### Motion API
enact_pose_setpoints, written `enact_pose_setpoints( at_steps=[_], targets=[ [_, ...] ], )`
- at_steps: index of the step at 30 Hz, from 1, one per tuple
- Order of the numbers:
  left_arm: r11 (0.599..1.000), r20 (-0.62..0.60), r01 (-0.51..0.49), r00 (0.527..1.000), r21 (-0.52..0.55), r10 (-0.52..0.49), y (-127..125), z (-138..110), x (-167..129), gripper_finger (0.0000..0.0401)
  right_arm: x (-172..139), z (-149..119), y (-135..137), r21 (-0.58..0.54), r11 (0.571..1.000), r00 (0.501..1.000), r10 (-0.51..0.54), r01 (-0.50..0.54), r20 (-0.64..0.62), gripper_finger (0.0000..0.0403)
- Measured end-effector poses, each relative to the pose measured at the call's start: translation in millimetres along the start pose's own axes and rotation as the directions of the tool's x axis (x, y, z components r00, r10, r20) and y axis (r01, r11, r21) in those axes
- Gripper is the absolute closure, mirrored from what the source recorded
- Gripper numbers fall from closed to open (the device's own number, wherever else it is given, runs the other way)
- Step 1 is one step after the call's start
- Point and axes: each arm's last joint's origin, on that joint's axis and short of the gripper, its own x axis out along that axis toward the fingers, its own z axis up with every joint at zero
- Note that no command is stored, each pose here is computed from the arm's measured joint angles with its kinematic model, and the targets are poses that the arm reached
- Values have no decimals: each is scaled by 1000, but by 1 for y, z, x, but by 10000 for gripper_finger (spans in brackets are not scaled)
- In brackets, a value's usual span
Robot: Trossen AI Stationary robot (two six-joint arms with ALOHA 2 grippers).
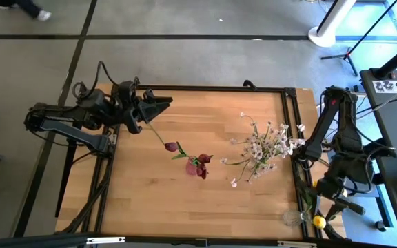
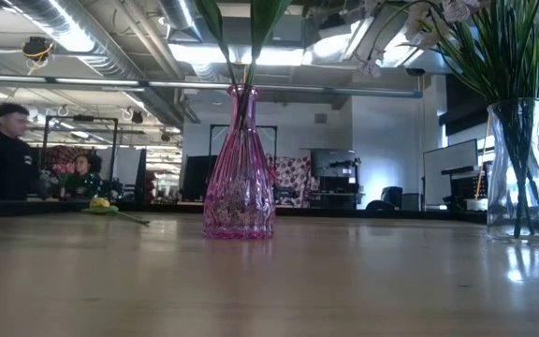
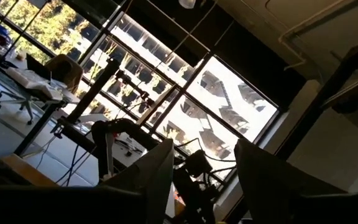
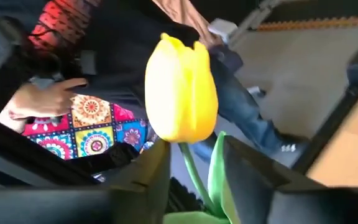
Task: Sort flowers into vase by color
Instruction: Put the right yellow flower into the bottom transparent vase, then put the yellow flower into the bottom transparent vase
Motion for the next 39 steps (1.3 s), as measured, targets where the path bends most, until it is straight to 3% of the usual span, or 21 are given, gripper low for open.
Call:
enact_pose_setpoints(
  at_steps=[7,10,13,16,20,23,25,28,30,32,37,39],
  targets=[
    [998,-38,-64,997,29,65,8,-13,10,234,-26,29,19,65,993,990,-86,93,-110,187],
    [984,-93,-158,982,87,165,17,-22,11,234,-37,38,24,76,989,982,-117,130,-150,174],
    [936,-91,-319,938,148,334,28,-26,7,234,-48,48,29,82,984,977,-146,160,-153,169],
    [846,-50,-486,860,221,507,38,-30,2,234,-61,62,36,62,982,982,-176,181,-75,169],
    [643,9,-707,675,294,738,59,-36,-12,234,-82,84,45,10,976,973,-218,218,76,169],
    [473,5,-851,487,228,873,82,-37,-28,234,-99,99,50,-12,957,938,-281,289,201,169],
    [326,-36,-935,324,137,945,101,-36,-42,234,-110,108,51,-17,934,896,-337,357,287,168],
    [39,-62,-997,36,61,997,130,-34,-62,234,-125,119,53,-13,891,820,-413,455,396,168],
    [-100,-74,-995,-101,14,992,152,-36,-68,234,-132,123,54,-14,859,773,-453,511,443,168],
    [-187,-118,-982,-184,-16,976,178,-40,-72,234,-137,126,54,-11,826,729,-490,563,478,168],
    [-347,-256,-936,-323,-55,911,254,-61,-94,234,-145,131,54,31,768,638,-554,640,535,168],
    [-387,-274,-914,-344,-123,898,278,-65,-107,234,-143,133,55,63,750,603,-575,658,553,168]
  ],
)
